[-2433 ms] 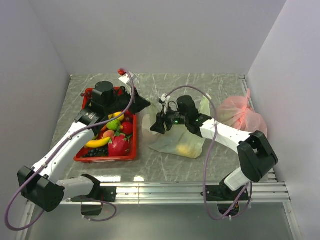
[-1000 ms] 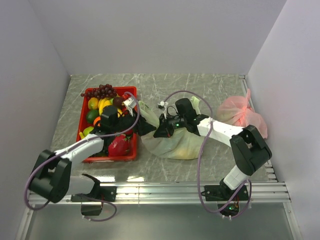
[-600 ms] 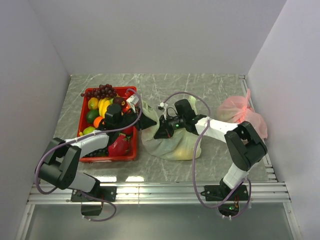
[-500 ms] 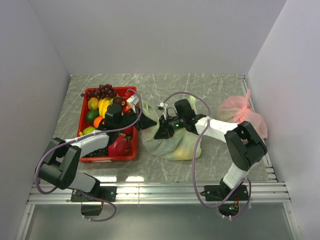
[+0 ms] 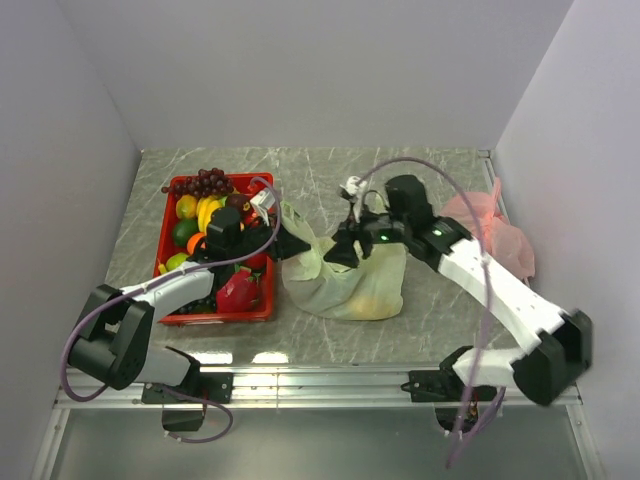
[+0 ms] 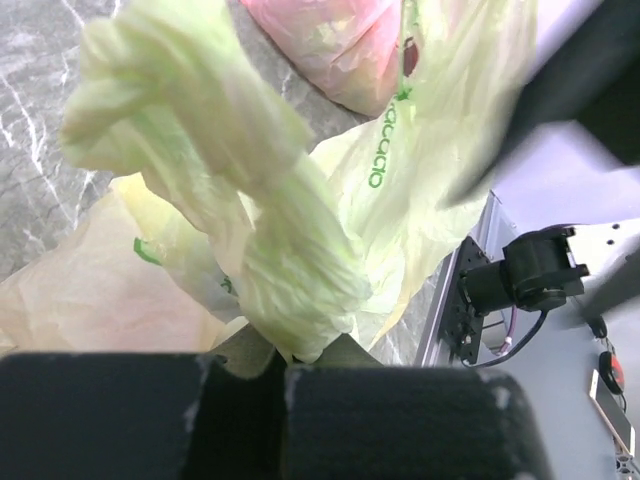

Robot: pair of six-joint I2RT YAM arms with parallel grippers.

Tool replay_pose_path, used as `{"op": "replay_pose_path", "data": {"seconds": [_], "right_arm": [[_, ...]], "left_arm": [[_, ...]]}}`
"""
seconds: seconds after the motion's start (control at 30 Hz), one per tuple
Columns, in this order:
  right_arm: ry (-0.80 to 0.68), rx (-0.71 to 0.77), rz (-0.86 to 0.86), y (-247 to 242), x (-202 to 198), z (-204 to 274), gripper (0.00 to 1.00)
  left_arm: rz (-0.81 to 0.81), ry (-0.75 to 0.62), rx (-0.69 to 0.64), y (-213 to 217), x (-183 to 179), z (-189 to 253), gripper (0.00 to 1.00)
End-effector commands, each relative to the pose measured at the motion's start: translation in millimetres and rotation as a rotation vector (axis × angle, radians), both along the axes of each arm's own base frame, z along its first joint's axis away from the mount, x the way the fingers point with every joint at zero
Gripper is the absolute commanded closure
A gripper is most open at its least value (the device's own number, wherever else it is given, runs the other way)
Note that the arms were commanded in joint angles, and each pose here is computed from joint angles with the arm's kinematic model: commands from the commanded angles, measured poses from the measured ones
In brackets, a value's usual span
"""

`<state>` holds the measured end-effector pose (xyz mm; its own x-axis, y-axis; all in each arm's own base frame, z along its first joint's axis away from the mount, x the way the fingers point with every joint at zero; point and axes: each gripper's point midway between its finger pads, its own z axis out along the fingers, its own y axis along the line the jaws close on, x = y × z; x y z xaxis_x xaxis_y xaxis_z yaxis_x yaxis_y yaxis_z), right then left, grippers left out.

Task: Place the fake fruits into the plastic bag and tie a complex knot

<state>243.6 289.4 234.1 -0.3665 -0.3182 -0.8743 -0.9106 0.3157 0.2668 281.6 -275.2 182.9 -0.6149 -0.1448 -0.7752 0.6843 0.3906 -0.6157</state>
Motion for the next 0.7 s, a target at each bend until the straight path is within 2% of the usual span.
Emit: {"op": "replay_pose_path", "data": {"seconds": [0.0, 0.07, 0.13, 0.23, 0.33, 0.47, 0.67], "right_arm": [[-0.127, -0.012, -0.055, -33, -16, 40, 0.31], [-0.165, -0.003, -0.132, -55, -18, 54, 0.27], [-0.160, -0.008, -0.249, -86, -3, 55, 0.24], [-0.094, -0.047, -0.418, -139, 10, 36, 0.24], [-0.029, -0.061, -0.466, -175, 8, 8, 0.24], [0.091, -0.028, -0.421, -180, 4, -13, 0.24], [0.125, 0.112, -0.382, -159, 21, -15, 0.21]], "left_arm": [[0.004, -0.046, 0.008, 1, 2, 9, 0.99], [-0.005, -0.045, 0.014, 0, 2, 9, 0.99], [-0.015, -0.053, 0.014, -1, 2, 11, 1.00], [-0.024, -0.057, 0.013, -3, 2, 12, 0.99], [-0.035, -0.072, 0.018, -5, 5, 15, 1.00], [-0.050, -0.098, 0.033, -7, 7, 20, 1.00], [-0.080, -0.103, 0.049, -10, 6, 18, 0.99]]}}
